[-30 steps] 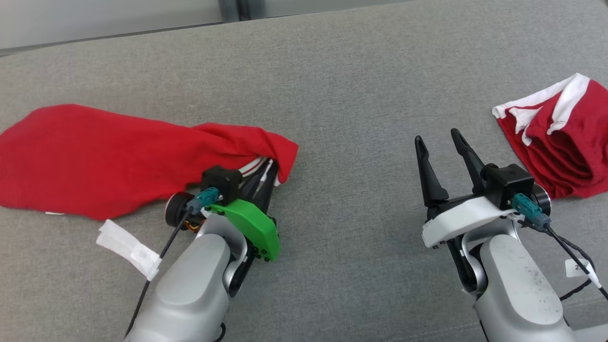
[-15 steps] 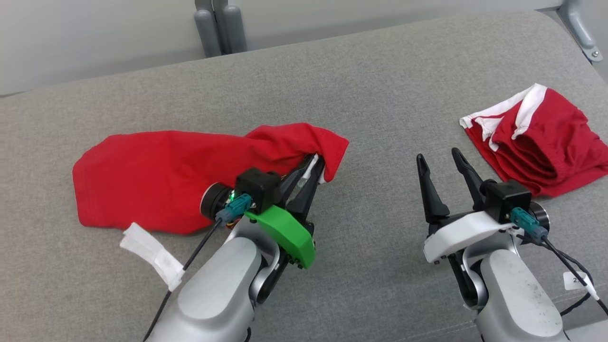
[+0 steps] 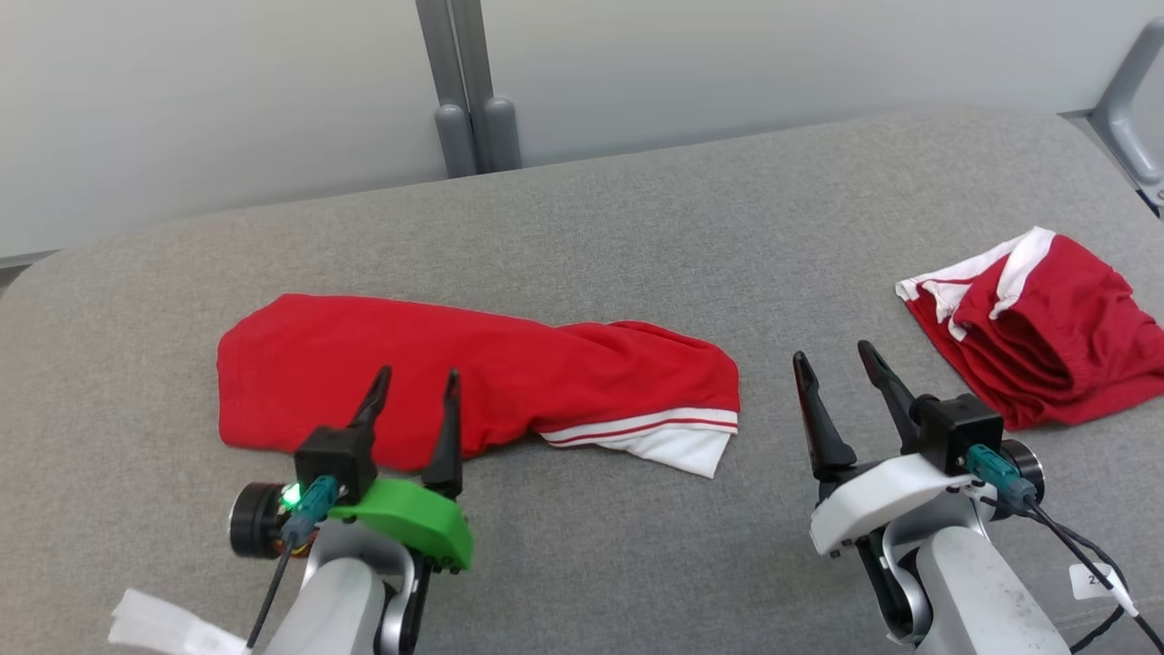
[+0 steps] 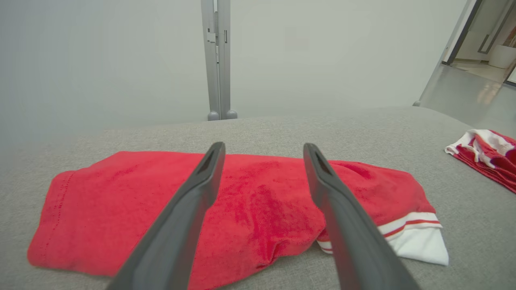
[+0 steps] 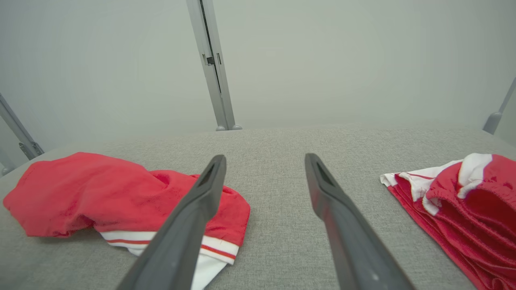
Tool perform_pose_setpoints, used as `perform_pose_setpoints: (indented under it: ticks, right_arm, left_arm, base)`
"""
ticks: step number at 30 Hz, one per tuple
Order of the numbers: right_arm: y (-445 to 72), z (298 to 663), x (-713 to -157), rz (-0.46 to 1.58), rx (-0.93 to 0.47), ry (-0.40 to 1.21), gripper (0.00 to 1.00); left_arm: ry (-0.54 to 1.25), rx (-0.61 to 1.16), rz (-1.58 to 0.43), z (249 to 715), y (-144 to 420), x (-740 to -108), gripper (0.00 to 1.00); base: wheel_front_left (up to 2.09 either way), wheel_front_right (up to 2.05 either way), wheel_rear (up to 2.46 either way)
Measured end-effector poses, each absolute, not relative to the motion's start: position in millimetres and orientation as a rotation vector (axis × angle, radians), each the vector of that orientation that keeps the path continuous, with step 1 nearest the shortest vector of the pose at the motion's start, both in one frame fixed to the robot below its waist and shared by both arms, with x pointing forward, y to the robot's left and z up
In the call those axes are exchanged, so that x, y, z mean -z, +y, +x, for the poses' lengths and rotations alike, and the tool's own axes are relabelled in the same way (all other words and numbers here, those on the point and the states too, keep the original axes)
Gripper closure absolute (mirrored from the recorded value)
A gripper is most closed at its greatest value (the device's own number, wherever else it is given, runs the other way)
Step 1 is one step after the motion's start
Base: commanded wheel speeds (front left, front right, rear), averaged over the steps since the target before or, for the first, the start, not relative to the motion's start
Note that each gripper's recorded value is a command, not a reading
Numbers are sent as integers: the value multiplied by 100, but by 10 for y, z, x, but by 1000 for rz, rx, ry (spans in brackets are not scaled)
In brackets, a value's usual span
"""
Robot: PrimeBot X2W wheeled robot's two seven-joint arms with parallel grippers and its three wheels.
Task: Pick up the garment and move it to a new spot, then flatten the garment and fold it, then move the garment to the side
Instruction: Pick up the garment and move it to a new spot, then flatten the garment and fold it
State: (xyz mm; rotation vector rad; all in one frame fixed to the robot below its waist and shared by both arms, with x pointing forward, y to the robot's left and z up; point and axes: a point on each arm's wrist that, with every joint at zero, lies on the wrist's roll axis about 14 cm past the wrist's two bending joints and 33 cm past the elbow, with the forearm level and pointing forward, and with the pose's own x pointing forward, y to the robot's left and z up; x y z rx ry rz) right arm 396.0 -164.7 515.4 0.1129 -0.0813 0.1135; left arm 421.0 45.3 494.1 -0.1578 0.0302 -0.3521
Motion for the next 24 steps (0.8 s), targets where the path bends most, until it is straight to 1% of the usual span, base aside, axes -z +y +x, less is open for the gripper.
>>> perform_pose_setpoints:
  ticks: [6,11,21,24]
  right_arm:
    - [-1473,3887,-5113,118,-162,-67,0]
    - [-1326,3802,-4887,112,-202,3,0]
    - [-1055,3636,-4206,89,-285,227,0]
    - [-994,3692,-4094,85,-303,269,0]
  left_arm:
    - [35,182,-137,4016,1005,-4824,0]
    - [74,84,-124,3815,1317,-4637,0]
    - [101,45,-121,3714,1494,-4520,0]
    - [111,23,-122,3693,1569,-4481,0]
  base:
    - [0,0,0]
    - [0,0,0]
    - [0,0,0]
    - [0,0,0]
